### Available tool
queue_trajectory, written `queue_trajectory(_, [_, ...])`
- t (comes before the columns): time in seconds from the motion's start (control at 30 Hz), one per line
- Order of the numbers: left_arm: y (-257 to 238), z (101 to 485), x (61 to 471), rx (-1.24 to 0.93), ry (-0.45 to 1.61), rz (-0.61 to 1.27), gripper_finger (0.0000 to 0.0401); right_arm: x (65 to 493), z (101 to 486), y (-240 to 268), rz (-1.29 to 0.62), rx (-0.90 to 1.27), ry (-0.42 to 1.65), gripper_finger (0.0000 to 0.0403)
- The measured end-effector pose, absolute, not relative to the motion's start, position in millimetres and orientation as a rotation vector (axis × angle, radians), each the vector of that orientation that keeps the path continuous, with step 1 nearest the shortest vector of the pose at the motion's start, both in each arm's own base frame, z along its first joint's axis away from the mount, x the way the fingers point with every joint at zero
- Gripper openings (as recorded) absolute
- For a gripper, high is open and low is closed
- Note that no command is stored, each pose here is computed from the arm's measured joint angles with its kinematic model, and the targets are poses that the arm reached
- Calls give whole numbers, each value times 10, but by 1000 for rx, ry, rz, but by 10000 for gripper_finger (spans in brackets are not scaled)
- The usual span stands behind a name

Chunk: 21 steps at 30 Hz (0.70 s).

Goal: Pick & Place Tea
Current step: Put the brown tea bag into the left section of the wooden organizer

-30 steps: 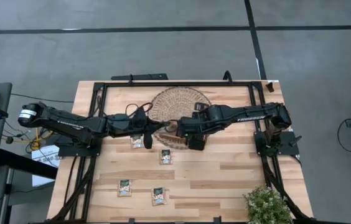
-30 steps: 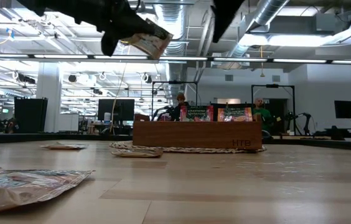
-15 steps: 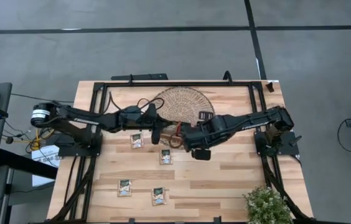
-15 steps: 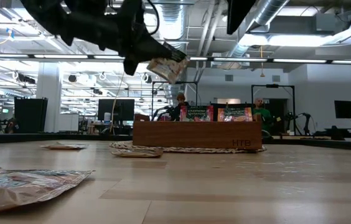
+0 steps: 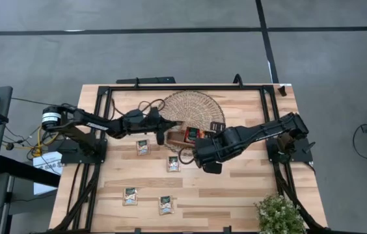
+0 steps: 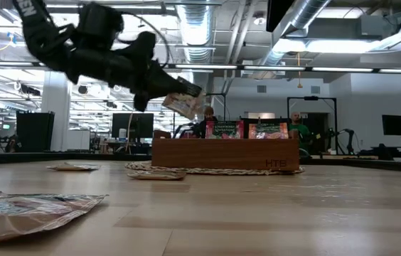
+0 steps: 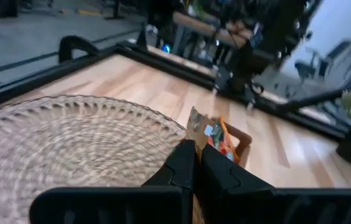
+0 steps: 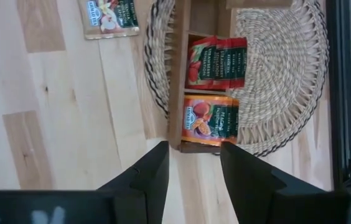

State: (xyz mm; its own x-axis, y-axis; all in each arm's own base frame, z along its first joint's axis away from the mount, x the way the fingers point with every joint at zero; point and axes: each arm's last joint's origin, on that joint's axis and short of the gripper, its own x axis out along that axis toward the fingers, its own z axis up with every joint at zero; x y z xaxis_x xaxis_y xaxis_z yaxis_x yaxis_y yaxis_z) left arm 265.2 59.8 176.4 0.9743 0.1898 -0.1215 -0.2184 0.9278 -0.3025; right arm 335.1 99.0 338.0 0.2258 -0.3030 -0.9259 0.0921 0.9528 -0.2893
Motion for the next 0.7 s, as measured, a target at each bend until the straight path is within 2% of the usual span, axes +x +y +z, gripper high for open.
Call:
queue_trajectory(0.17, [607, 1722, 2516, -354, 0, 188, 0, 3348, 3381, 1015, -268, -190, 1312, 134])
queue_trajectory(0.4, [605, 1641, 2544, -344, 24, 167, 0, 3396, 3385, 975, -270, -172, 1283, 133])
queue_trajectory(0.7, [638, 1450, 2631, -392, -49, 125, 0, 3405, 3386, 972, -274, -161, 1275, 134])
